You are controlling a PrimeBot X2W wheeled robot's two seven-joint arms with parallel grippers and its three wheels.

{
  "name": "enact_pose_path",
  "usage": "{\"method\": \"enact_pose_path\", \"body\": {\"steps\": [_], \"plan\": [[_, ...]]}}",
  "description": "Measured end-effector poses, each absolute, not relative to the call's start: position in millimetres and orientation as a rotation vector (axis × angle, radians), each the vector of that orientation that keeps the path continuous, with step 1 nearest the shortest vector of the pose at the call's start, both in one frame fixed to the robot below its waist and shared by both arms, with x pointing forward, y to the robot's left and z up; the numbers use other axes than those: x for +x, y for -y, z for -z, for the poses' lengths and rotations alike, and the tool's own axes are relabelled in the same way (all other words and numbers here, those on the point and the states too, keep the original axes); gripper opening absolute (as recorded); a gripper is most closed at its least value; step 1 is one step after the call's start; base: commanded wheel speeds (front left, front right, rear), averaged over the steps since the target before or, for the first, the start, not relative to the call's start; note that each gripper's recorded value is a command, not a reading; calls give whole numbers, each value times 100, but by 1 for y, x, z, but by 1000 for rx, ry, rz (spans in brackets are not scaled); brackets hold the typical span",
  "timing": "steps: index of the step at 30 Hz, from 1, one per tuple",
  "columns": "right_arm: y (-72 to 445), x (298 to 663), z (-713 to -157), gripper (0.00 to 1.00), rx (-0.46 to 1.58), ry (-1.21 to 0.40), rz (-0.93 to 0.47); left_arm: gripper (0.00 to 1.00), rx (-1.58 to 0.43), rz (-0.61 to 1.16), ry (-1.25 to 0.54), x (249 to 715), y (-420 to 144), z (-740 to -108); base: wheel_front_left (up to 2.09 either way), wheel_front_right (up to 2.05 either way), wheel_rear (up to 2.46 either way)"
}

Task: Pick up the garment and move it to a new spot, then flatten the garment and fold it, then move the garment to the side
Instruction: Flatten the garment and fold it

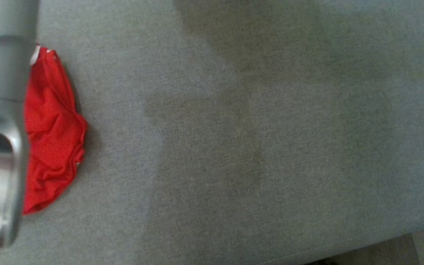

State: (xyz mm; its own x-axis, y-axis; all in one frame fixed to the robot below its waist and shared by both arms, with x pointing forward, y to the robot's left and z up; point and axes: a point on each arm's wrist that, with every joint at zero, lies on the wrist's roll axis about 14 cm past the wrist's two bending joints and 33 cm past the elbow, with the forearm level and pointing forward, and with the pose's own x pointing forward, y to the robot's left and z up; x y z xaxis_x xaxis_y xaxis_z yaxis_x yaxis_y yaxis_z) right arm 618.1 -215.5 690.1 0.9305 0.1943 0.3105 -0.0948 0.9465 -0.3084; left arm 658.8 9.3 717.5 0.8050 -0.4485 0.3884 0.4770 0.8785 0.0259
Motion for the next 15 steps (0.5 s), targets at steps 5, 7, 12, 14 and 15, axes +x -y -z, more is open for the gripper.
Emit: {"method": "enact_pose_path", "body": {"steps": [5, 7, 12, 14, 15], "plan": [[227, 620, -601, 0, -320, 113, -147, 0, -124, 557, 240, 654, 13, -647, 0, 0, 0], [233, 611, -560, 0, -343, 3, -153, 0, -120, 581, 157, 644, 20, -610, 0, 0, 0], [248, 568, -477, 0, -388, -266, -176, 0, -47, 658, -94, 590, 31, -503, 0, 0, 0], [255, 551, -459, 0, -394, -343, -182, 0, -50, 693, -169, 563, 32, -474, 0, 0, 0], [257, 543, -452, 0, -391, -374, -186, 0, -55, 705, -198, 550, 31, -464, 0, 0, 0]]}}
